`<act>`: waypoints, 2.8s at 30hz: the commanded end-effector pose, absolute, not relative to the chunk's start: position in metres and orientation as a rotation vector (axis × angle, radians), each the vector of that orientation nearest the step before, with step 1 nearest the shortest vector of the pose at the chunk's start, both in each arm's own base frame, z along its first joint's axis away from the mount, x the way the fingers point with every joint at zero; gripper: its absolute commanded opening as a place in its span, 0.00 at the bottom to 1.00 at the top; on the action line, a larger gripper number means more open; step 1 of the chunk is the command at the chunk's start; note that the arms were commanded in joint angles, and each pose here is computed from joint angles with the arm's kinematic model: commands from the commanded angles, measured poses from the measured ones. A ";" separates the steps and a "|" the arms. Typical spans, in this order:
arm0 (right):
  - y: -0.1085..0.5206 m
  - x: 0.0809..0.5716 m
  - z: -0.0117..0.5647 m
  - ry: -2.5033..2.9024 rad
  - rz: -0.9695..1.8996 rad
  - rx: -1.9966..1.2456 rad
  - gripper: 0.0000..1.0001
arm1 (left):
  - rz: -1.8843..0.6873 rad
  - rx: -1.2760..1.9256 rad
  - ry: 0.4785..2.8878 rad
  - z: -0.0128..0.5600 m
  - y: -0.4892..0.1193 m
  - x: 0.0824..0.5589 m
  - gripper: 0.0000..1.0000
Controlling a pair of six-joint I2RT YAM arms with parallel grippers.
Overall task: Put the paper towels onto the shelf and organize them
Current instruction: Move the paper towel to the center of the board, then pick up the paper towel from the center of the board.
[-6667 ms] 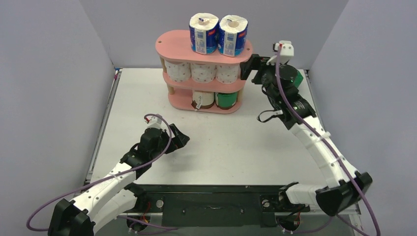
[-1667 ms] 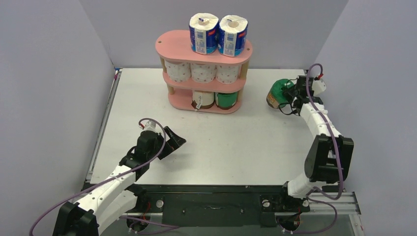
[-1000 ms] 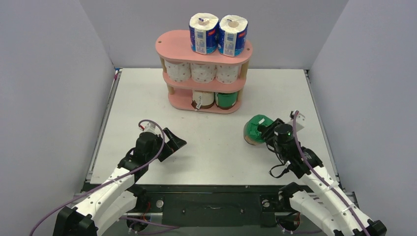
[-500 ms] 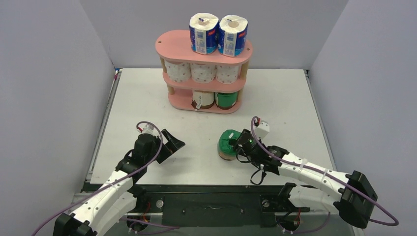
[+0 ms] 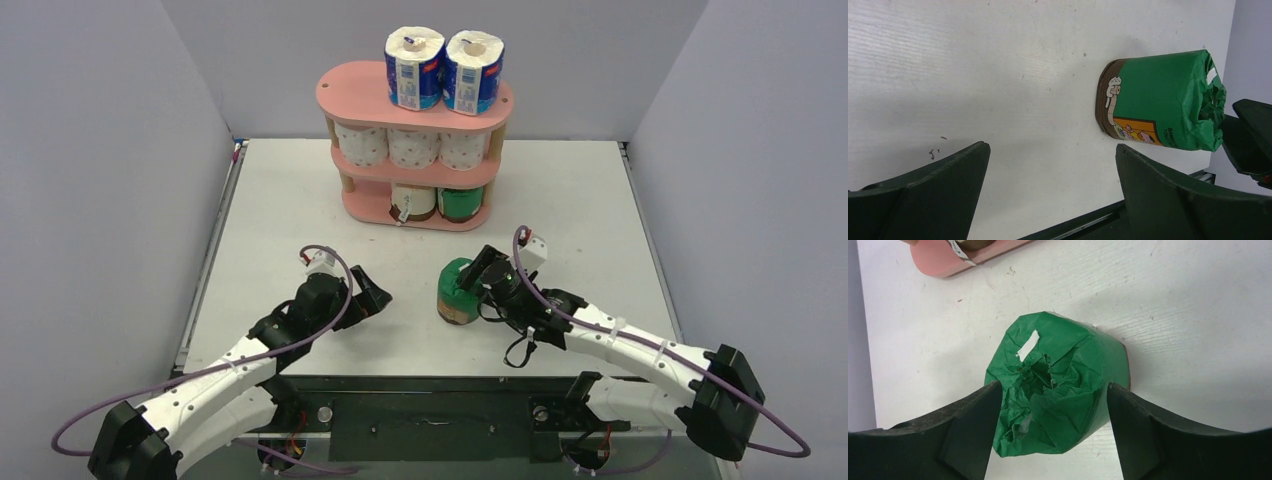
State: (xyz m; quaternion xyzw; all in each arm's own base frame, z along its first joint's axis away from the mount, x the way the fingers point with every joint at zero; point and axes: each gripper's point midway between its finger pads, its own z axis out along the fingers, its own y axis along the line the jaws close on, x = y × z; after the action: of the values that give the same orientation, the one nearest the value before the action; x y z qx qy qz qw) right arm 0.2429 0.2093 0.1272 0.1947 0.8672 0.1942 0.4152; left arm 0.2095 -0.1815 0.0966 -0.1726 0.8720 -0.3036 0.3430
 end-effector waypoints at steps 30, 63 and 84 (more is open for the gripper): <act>0.109 0.237 0.150 1.914 0.450 0.616 0.76 | -1.217 -0.001 2.121 0.151 -0.333 0.227 0.79; 0.102 0.238 0.166 1.890 0.409 0.585 0.75 | -1.114 0.037 2.164 0.155 -0.338 0.262 0.86; 0.099 0.234 0.160 1.895 0.416 0.589 0.75 | -1.090 0.020 2.213 0.132 -0.355 0.279 0.86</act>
State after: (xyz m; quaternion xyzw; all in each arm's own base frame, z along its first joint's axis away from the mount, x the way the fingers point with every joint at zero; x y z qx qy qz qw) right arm 0.2307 0.1030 0.1498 0.2381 0.8040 0.1744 0.5162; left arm 0.2646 -0.3393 0.1111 -0.0003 0.8639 -0.3958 0.3115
